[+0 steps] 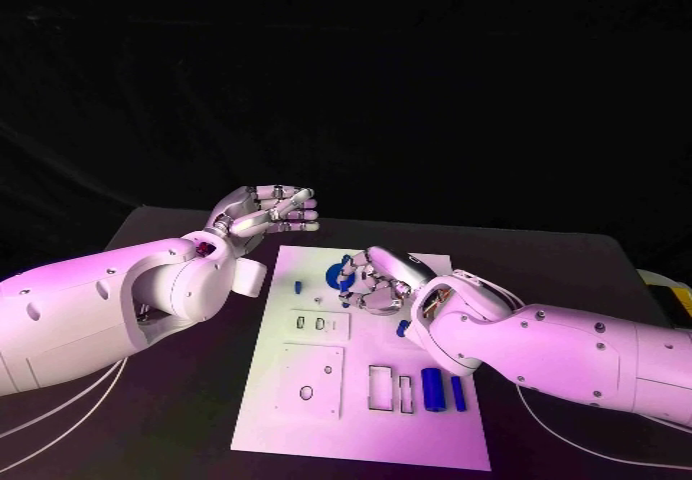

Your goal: Assemble the parts on the task board

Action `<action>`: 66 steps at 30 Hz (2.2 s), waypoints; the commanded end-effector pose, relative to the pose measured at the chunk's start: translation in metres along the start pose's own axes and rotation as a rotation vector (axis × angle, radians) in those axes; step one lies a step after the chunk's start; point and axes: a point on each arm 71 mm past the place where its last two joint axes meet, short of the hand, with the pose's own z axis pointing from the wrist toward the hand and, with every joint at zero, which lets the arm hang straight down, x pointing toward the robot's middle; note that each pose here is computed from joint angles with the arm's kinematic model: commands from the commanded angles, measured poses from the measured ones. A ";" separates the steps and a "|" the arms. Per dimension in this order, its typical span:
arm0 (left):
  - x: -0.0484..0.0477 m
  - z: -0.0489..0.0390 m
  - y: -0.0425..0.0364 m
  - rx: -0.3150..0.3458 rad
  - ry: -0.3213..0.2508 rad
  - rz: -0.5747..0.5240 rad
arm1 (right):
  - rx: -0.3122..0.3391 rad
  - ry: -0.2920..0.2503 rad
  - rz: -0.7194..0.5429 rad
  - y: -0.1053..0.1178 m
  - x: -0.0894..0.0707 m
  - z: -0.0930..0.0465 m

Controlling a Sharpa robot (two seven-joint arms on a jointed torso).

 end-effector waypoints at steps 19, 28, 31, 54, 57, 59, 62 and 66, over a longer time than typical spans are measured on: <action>0.0050 0.0012 -0.0008 0.006 0.024 -0.012 | 0.000 0.105 -0.104 0.008 0.039 0.005; 0.0062 0.0022 -0.0005 0.006 0.027 -0.013 | -0.002 0.127 -0.119 0.009 0.045 0.004; 0.0061 0.0022 -0.0005 0.006 0.027 -0.013 | -0.004 0.133 -0.122 0.009 0.047 0.004; 0.0043 0.0015 -0.0005 0.003 0.023 -0.011 | 0.010 0.157 -0.139 0.006 0.053 0.005; 0.0040 0.0014 -0.0005 0.003 0.022 -0.011 | 0.010 0.158 -0.140 0.006 0.054 0.005; 0.0038 0.0013 -0.0006 0.003 0.021 -0.011 | 0.010 0.158 -0.141 0.006 0.054 0.005; 0.0035 0.0013 -0.0005 0.002 0.021 -0.010 | 0.009 0.157 -0.142 0.006 0.054 0.005; 0.0034 0.0012 -0.0006 0.003 0.020 -0.010 | 0.007 0.157 -0.143 0.006 0.054 0.004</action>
